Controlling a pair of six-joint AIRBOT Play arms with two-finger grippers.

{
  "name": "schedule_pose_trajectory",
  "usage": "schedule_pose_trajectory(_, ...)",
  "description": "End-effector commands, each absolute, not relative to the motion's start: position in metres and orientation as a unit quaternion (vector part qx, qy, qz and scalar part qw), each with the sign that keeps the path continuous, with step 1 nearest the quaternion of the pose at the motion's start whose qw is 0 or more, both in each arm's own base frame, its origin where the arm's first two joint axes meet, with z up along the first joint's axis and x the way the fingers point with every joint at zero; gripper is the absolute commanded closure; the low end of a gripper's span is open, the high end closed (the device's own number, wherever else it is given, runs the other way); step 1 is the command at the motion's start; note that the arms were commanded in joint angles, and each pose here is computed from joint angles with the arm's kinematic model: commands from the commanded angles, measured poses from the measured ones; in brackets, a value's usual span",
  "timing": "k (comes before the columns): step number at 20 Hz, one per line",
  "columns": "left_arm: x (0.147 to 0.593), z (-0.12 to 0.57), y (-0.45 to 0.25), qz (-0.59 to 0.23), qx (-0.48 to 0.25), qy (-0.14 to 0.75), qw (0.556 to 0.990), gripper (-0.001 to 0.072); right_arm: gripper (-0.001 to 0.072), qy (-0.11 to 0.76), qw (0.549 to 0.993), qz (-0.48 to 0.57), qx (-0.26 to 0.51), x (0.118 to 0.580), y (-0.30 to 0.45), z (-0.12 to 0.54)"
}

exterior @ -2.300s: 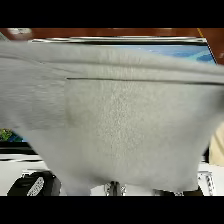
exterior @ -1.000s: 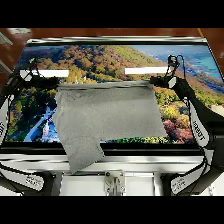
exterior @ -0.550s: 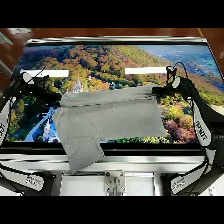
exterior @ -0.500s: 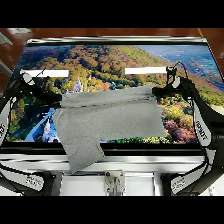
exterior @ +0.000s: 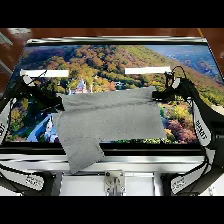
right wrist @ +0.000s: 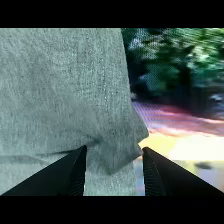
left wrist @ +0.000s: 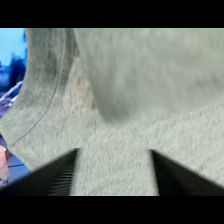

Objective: Fold the shirts.

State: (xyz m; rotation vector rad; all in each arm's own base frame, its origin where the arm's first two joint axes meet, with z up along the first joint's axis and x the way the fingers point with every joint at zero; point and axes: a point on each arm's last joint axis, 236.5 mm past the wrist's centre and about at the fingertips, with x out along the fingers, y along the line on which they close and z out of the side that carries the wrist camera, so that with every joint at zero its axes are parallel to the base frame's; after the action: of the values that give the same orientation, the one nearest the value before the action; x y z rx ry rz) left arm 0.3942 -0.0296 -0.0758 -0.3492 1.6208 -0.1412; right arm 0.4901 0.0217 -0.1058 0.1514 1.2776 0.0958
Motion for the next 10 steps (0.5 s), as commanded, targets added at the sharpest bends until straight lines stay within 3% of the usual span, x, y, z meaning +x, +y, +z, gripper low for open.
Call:
schedule_pose_trajectory(1, 0.385, -0.058, -0.025, -0.069, -0.16, 0.733, 0.657, 0.0077, 0.0242, 0.569, 0.819, 0.068, 0.035, 0.493, 0.021, -0.07)
schedule_pose_trajectory(3, 0.384, -0.031, -0.016, -0.071, -0.158, 0.72, 0.672, 0.0078, 0.0241, 0.545, 0.836, 0.056, -0.002, 0.49, 0.004, -0.026)
schedule_pose_trajectory(4, 0.376, -0.02, -0.01, -0.078, -0.149, 0.715, 0.678, 0.0083, 0.014, 0.544, 0.838, 0.047, -0.009, 0.481, -0.007, -0.008)
schedule_pose_trajectory(5, 0.36, -0.016, -0.003, -0.07, -0.158, 0.715, 0.677, 0.0171, 0.0108, 0.559, 0.829, 0.038, 0.0, 0.466, -0.023, 0.002)
schedule_pose_trajectory(8, 0.277, -0.034, -0.002, -0.061, -0.22, 0.725, 0.65, 0.0199, 0.0107, 0.669, 0.741, 0.027, 0.056, 0.382, -0.074, 0.0)
schedule_pose_trajectory(10, 0.226, -0.055, -0.02, -0.065, -0.291, 0.716, 0.631, 0.016, 0.0108, 0.708, 0.696, 0.032, 0.117, 0.343, -0.09, 0.0)
